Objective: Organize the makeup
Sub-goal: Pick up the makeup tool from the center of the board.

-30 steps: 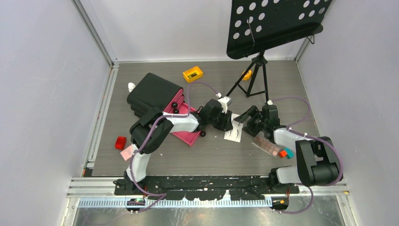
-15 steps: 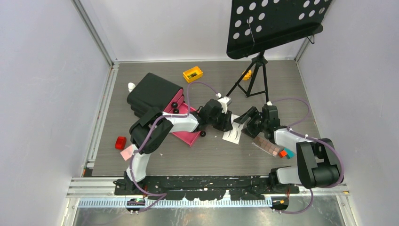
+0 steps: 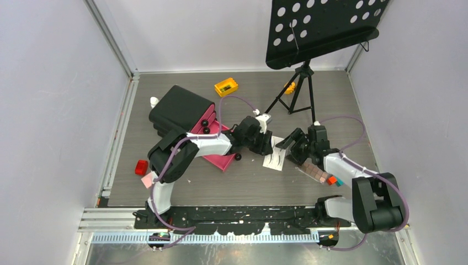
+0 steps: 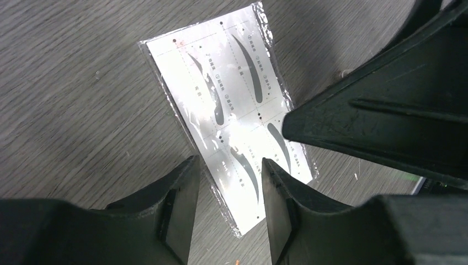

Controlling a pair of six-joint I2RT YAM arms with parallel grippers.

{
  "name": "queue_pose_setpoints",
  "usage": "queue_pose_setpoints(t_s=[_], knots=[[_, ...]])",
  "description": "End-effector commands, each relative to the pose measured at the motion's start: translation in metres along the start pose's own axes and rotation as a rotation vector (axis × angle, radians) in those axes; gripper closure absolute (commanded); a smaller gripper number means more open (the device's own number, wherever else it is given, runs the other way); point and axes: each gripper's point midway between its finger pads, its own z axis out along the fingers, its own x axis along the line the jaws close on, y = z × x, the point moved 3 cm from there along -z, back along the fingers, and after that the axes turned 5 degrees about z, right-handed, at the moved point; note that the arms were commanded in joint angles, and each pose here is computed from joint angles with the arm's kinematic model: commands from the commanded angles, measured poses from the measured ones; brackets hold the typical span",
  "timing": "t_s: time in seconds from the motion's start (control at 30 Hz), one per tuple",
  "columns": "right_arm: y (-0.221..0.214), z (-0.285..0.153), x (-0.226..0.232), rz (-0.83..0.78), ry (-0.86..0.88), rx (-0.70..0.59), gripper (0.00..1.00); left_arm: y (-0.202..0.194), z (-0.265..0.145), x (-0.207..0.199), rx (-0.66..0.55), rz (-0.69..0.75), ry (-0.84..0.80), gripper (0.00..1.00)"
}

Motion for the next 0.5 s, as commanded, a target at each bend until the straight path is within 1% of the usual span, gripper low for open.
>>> queue_pose_setpoints(t_s=[0.0,0.07,0.17,0.27,0.47], knots=[[0.012,-0.015,-0.005,-0.073,-0.103,-0.073,0.23,0.016,-0.016,-0.004,-0.050,0.026,0.027,0.52],[0.015,-0.022,-0.008,-0.093,-0.145,-0.098,0.23,0.016,-0.018,-0.002,-0.052,0.027,0.041,0.51],[0.014,-0.032,-0.014,-0.111,-0.209,-0.093,0.23,0.013,-0.016,0.000,-0.044,0.026,0.053,0.50],[0.010,-0.036,-0.019,-0.116,-0.247,-0.056,0.23,0.007,-0.009,0.000,-0.020,0.020,0.037,0.53],[-0.008,-0.025,-0.028,-0.090,-0.248,0.061,0.23,-0.010,0.001,-0.003,0.040,0.048,0.030,0.56]])
